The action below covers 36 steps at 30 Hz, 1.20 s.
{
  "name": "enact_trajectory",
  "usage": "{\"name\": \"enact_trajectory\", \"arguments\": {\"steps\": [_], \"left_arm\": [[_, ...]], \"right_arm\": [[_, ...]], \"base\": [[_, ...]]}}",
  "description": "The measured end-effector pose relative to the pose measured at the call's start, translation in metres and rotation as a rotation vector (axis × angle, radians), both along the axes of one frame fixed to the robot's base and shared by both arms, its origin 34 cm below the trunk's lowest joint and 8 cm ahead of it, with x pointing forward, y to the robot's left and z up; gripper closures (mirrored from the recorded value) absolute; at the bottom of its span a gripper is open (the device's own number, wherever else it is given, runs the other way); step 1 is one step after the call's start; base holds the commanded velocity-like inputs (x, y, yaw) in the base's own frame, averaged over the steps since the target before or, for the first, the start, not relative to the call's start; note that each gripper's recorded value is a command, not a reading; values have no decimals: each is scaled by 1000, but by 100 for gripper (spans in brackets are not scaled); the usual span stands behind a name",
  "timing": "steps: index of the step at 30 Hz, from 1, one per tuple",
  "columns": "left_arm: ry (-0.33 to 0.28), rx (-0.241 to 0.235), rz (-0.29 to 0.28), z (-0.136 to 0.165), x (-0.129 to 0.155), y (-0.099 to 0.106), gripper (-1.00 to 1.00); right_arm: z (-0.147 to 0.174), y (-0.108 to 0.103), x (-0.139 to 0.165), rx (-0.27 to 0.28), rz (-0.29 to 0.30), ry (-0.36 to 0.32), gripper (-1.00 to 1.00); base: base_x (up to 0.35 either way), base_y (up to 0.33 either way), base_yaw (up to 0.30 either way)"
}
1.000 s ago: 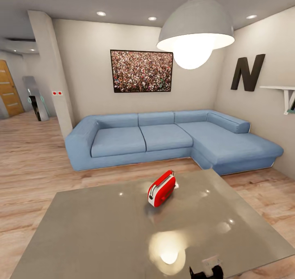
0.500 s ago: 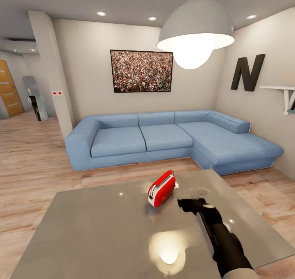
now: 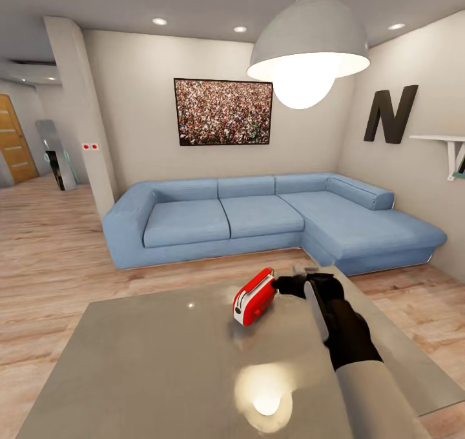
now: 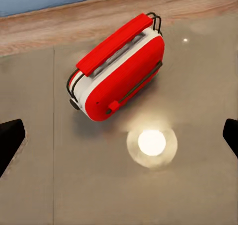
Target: Turn on the radio receiver that's on the table in the living room.
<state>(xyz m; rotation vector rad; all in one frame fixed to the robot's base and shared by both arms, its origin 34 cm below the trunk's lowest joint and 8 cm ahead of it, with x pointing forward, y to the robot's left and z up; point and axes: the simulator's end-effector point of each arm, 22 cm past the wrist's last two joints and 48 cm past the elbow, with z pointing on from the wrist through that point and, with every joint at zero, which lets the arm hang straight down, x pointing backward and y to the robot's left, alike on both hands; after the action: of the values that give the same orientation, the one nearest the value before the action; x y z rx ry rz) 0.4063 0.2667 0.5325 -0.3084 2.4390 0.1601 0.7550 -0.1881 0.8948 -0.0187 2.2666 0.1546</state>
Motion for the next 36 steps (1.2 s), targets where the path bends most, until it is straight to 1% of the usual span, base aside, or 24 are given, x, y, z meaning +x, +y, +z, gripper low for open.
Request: {"name": "enact_trajectory", "arguments": {"steps": [2, 3, 4, 5, 7, 9, 10, 12, 13, 15, 18, 22, 26, 31, 33, 35, 36], "left_arm": [[-38, 13, 4, 5, 6, 6, -100], [-59, 21, 6, 8, 8, 10, -100], [-65, 28, 6, 7, 6, 14, -100], [-65, 33, 5, 5, 3, 17, -100], [-33, 29, -1, -6, -13, 13, -100], [15, 22, -6, -19, -34, 10, -100], [58, 17, -9, -30, -52, 7, -100], [266, 6, -22, -68, -144, 1, -100], [307, 6, -28, -73, -162, 1, -100], [352, 11, -33, -78, -183, 4, -100], [379, 16, -36, -80, -195, 8, -100], [390, 13, -35, -81, -201, 6, -100], [401, -4, -31, -82, -206, -4, -100], [417, -10, -28, -83, -213, -7, -100], [424, -10, -28, -83, -216, -7, -100], [430, -11, -28, -84, -219, -8, -100], [431, -11, -29, -84, -219, -8, -100]], "right_arm": [[17, 2, 10, 8, 0, -18, -100], [23, 1, 16, 0, -8, -15, -100], [26, -2, 21, -13, -20, -8, -100], [28, -5, 27, -28, -34, 0, -100], [35, -11, 40, -57, -58, 18, -100], [42, -14, 47, -68, -67, 20, -100], [46, -15, 50, -73, -71, 18, -100], [59, -17, 58, -80, -77, 6, -100], [61, -17, 59, -80, -78, 3, -100], [64, -17, 60, -79, -79, 1, -100], [64, -18, 61, -79, -80, 1, -100], [62, -19, 60, -81, -81, 8, -100], [42, -22, 57, -90, -82, 52, -100], [34, -22, 56, -92, -82, 68, -100], [27, -22, 54, -95, -81, 86, -100], [11, -22, 51, -98, -79, 115, -100], [8, -22, 51, -98, -79, 118, -100]], "base": [[0, 0, 0], [0, 0, 0], [0, 0, 0], [0, 0, 0], [0, 0, 0], [0, 0, 0], [0, 0, 0], [0, 0, 0], [0, 0, 0], [0, 0, 0], [0, 0, 0], [0, 0, 0], [0, 0, 0], [0, 0, 0], [0, 0, 0], [0, 0, 0], [0, 0, 0]]}}
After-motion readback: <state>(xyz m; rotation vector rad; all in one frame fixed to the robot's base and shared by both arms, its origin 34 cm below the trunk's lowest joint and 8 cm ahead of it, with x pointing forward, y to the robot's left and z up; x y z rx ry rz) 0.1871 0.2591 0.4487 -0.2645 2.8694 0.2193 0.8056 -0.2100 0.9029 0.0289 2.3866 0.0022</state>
